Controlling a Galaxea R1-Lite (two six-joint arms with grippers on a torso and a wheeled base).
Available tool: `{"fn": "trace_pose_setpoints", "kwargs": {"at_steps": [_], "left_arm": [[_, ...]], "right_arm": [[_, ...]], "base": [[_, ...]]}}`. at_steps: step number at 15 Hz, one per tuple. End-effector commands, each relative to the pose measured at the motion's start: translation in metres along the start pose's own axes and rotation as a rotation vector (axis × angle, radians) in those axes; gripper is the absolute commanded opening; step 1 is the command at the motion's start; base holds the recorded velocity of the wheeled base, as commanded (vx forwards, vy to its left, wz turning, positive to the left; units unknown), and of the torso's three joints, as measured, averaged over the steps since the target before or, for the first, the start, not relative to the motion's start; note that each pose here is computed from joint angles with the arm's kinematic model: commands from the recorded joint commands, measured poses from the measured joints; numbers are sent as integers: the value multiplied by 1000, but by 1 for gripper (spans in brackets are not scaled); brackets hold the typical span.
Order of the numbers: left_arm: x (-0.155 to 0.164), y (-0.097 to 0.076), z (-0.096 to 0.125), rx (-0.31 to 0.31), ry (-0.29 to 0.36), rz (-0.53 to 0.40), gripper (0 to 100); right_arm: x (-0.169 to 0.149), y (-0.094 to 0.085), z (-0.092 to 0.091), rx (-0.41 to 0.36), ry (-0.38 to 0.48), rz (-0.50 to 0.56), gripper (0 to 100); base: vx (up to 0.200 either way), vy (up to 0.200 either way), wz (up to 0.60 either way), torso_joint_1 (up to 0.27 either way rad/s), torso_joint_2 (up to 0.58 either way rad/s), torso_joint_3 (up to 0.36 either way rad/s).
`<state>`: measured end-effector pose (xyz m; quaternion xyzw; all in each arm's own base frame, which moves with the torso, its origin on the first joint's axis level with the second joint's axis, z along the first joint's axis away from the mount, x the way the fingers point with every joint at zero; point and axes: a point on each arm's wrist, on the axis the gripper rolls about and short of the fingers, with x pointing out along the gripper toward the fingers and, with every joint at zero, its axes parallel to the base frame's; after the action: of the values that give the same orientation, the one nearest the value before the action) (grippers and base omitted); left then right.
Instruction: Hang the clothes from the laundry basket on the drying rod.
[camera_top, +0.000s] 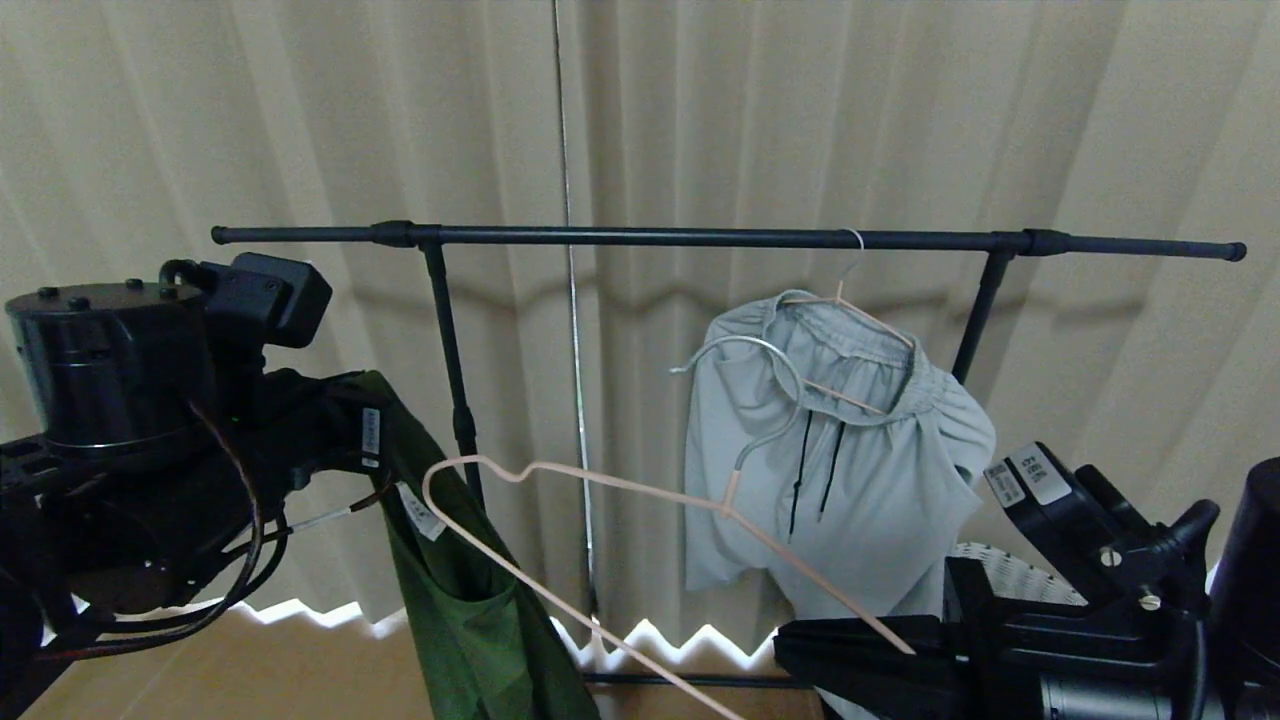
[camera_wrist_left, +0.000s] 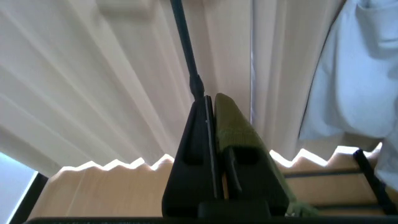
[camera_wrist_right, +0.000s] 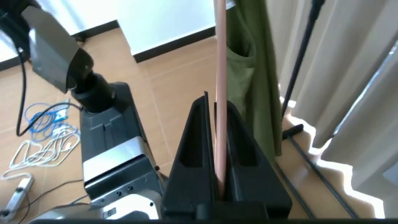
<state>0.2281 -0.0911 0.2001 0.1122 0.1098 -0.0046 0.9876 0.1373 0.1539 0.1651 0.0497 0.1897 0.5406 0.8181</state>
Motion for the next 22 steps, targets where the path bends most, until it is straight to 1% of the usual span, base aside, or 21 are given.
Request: {"fn": "trace_pose_setpoints", "kwargs": {"at_steps": [1,2,6,11,12,13,16,20,22], "left_arm": [[5,-4,-3,7,15,-5,0],[4,-4,-2,-2,8,-7,0],[2,-5,-1,-4,2,-13,0],[5,-3,0,-17,5,-2,0],[9,1,0,-22,10,20,0],[9,2,-1,-22,12,22,0],[6,0,-3,-19,15,13,0],[-4,4,-3,-25,3,19,0],[-7,5,-4,-26,0,21,0]], "right_arm": [[6,-2,-1,5,16,0,0],[10,-3,-1,1,8,3,0],[34,-14,-6,-7,-7,8,0],[34,-12,-2,-17,-22,17,0],[35,-2,-4,-28,-14,53,0],[34,-1,-4,-30,-16,56,0],[45,-5,0,-29,-21,53,0],[51,-7,6,-32,-37,43,0],[53,-8,13,14,-58,39,0]], "base": [[0,0,0,0,0,0],[0,0,0,0,0,0],[0,0,0,0,0,0],[0,0,0,0,0,0],[0,0,0,0,0,0],[0,0,0,0,0,0],[0,0,0,0,0,0],[0,0,0,0,0,0],[0,0,0,0,0,0]]}}
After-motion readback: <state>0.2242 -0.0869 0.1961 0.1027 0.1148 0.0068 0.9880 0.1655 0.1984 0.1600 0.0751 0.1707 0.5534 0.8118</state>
